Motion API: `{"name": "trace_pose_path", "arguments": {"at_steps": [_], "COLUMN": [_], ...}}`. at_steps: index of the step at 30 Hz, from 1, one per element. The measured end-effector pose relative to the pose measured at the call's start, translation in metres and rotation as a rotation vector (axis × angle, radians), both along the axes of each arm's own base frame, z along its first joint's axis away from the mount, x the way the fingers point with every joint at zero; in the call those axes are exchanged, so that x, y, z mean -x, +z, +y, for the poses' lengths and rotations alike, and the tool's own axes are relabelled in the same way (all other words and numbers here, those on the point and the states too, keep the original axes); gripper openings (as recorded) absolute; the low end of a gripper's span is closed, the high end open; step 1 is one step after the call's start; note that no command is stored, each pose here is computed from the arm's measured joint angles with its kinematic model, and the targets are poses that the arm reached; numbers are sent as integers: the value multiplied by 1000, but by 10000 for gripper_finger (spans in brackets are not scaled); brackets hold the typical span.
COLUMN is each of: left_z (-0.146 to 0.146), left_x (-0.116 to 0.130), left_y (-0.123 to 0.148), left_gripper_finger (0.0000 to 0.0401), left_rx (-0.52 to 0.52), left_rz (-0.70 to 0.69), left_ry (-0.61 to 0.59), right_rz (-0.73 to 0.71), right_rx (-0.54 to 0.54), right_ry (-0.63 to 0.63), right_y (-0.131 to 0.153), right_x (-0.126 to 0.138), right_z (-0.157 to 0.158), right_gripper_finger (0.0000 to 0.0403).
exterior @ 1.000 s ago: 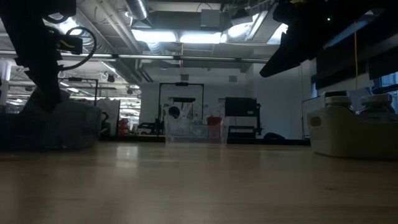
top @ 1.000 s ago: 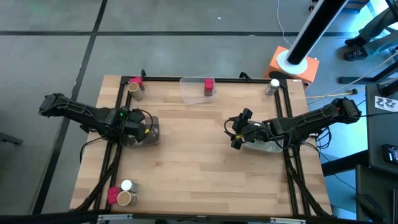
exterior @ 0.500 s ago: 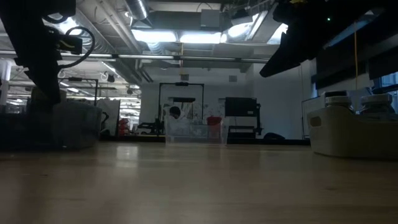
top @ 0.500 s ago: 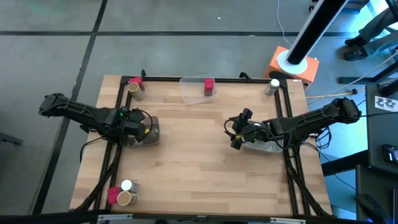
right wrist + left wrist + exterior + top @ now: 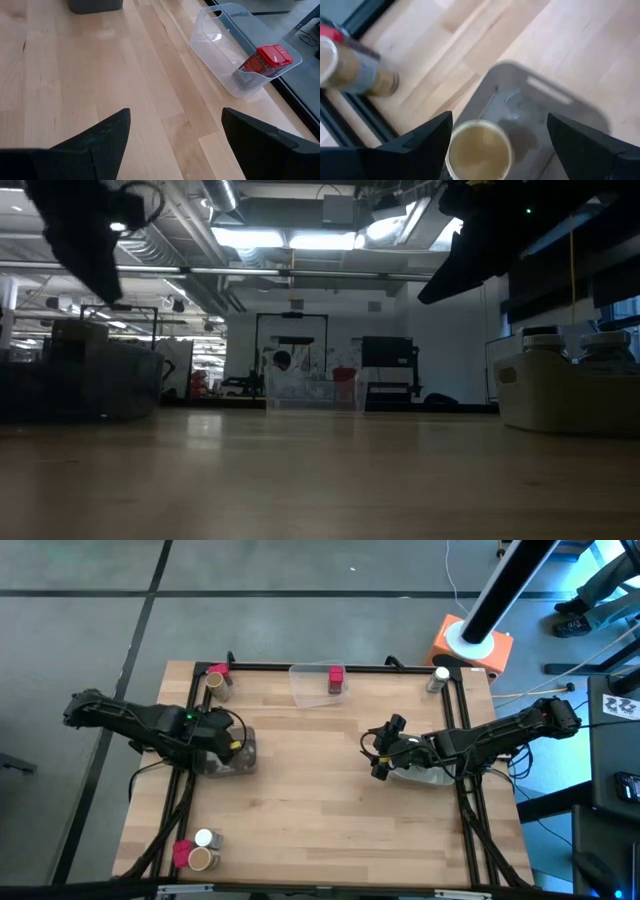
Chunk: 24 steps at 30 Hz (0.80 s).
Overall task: Sort spices by type
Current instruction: Put the top brown spice bottle into the black bin
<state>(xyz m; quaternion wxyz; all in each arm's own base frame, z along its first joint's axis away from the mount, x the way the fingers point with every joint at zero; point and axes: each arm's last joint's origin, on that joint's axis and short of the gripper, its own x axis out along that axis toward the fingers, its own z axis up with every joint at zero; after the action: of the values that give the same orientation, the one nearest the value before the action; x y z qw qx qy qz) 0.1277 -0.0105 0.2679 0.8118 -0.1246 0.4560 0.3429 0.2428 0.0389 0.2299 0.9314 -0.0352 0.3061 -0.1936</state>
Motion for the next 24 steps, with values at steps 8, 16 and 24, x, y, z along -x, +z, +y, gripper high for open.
{"name": "trace_pose_path", "arguments": {"at_steps": [8,16,24], "left_z": [12,35,61], "left_x": [-3,-1,-1], "left_y": [24,25,27], "left_gripper_finger": [308,308,308], "left_rx": [-117,-185,-229], "left_rz": [-99,-71,-59], "left_ry": [100,255,362], "right_rz": [5,22,-4], "right_rx": [20,110,127], "right_ry": [0,4,47], "right_y": [0,2,8], "right_x": [0,-2,-11], "right_z": [0,-7,-42], "right_gripper_finger": [314,314,314]}}
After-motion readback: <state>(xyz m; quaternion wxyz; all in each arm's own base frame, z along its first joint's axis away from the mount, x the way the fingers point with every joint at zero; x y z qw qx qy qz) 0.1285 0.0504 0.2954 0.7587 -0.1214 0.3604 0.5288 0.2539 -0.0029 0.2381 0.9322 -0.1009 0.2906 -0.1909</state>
